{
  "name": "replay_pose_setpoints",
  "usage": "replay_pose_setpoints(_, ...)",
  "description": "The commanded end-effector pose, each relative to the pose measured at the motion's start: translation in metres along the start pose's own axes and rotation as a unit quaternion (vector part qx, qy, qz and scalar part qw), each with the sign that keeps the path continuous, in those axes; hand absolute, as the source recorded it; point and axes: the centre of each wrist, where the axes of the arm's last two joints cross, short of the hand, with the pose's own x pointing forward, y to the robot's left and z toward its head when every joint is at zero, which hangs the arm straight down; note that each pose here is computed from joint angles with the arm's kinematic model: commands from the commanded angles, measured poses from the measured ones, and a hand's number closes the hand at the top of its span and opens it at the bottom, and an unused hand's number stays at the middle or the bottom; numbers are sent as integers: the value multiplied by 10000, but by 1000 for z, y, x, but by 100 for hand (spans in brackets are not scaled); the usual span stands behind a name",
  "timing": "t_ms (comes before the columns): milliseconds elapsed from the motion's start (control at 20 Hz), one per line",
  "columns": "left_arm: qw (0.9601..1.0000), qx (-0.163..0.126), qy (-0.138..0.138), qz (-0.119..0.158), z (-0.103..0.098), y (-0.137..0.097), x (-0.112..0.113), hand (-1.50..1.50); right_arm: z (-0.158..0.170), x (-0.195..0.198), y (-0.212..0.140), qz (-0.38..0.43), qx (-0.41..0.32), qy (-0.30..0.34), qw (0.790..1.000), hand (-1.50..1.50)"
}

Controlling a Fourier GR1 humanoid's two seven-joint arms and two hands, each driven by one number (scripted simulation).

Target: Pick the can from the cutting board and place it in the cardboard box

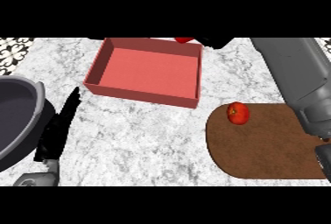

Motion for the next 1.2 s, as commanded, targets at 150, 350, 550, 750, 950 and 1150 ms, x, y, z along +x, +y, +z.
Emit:
replay_pose_setpoints(150, 9999, -27, 125, 9, 2, -10, -2, 0, -70, 35, 40, 60, 336, 35, 9994, 150)
replay_pose_setpoints(350, 10000, 62, -11, 45, -7, 4, 0, 0, -88, 44, 59, 58, 541, 170, 9984, 150)
replay_pose_setpoints(550, 10000, 3, -62, 48, 3, -3, -6, 0, -89, 34, 97, 163, 799, 349, 9961, 150)
replay_pose_setpoints(750, 10000, -93, -18, -23, 6, -3, -1, 0, -90, 33, 102, 346, 1067, 627, 9917, 150)
replay_pose_setpoints(950, 9996, -229, -147, 36, -10, -16, 11, 0, -85, 24, 120, 125, 981, 1202, 9878, -150)
replay_pose_setpoints(1150, 9995, -242, -202, -42, -10, -7, 17, 0, -60, 0, 142, 42, 859, 1262, 9883, -150)
